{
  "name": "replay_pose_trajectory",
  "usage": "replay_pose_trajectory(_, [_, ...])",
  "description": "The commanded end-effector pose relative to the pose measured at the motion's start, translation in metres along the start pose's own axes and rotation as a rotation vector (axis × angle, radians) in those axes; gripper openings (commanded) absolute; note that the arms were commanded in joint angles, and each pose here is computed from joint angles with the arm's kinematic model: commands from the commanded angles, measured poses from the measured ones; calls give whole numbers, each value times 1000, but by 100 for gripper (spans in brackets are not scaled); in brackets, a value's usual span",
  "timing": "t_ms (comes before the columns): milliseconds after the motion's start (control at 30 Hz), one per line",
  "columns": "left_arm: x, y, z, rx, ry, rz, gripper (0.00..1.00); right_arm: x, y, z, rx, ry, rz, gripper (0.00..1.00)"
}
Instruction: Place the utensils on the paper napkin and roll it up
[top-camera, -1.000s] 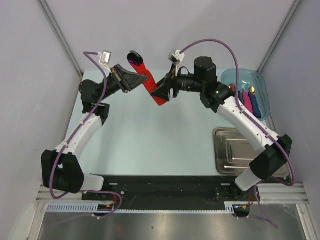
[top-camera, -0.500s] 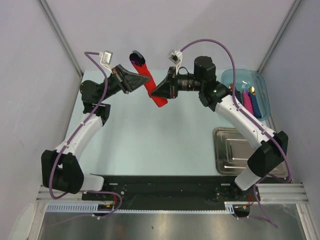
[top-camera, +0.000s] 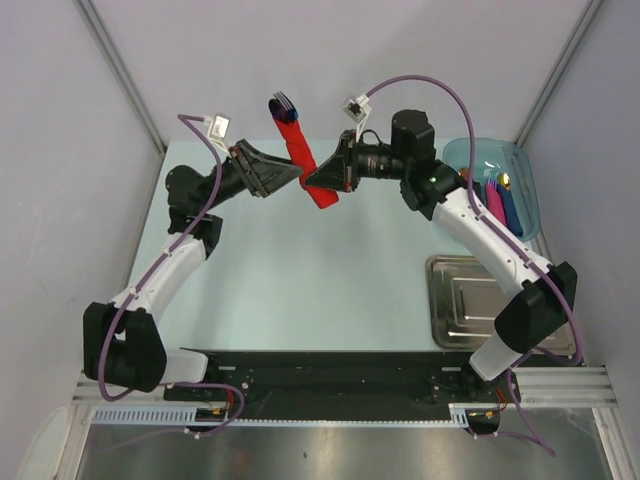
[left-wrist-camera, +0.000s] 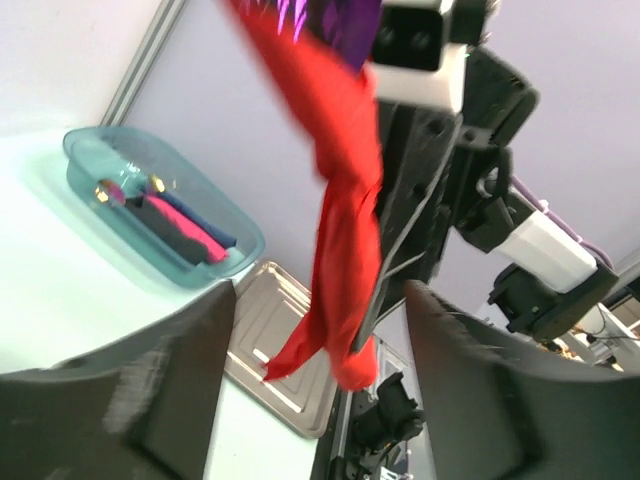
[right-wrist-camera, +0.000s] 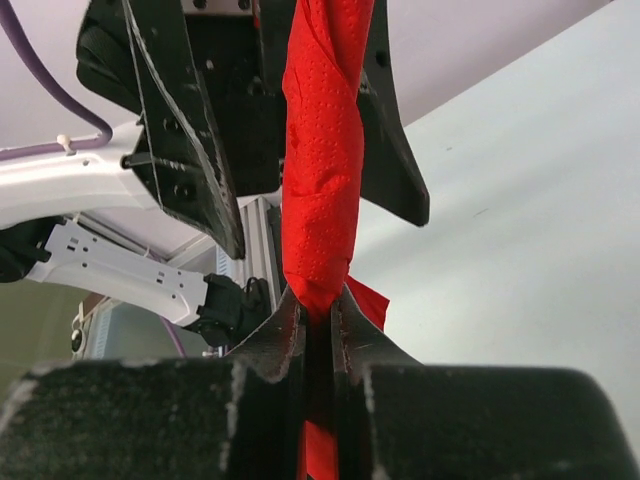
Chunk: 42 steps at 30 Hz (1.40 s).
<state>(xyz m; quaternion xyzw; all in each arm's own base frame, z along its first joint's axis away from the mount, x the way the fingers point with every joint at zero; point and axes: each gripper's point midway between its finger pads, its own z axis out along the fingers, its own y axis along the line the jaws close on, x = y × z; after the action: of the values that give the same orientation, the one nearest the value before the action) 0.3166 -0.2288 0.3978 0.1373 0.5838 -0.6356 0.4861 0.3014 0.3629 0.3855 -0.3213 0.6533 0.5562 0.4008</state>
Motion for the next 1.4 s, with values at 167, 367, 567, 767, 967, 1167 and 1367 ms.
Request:
replay_pose_trajectory(167, [-6, -5, 7, 54, -16, 41, 87, -42, 32, -12, -61, -99, -74, 0])
replay_pose_trajectory(367, [-5, -22, 20, 120, -6, 36, 75, -43, 35, -11, -79, -106, -88, 0])
replay_pose_trajectory(567, [-10, -22, 25, 128, -18, 25, 20, -36, 36, -12, -81, -91, -95, 0])
replay_pose_trajectory(767, [-14, -24, 27, 136, -30, 26, 0, -26, 33, -14, -72, -64, -90, 0])
replay_pose_trajectory(967, [-16, -31, 26, 156, -31, 49, 0, -22, 25, -22, -63, -39, -84, 27])
replay_pose_trajectory(1167, [-17, -36, 23, 153, -37, 58, 0, -25, 12, -35, 0, -27, -137, 63])
replay_pose_trajectory(1367, [-17, -36, 26, 156, -36, 53, 0, -25, 18, -32, -3, -35, -202, 71])
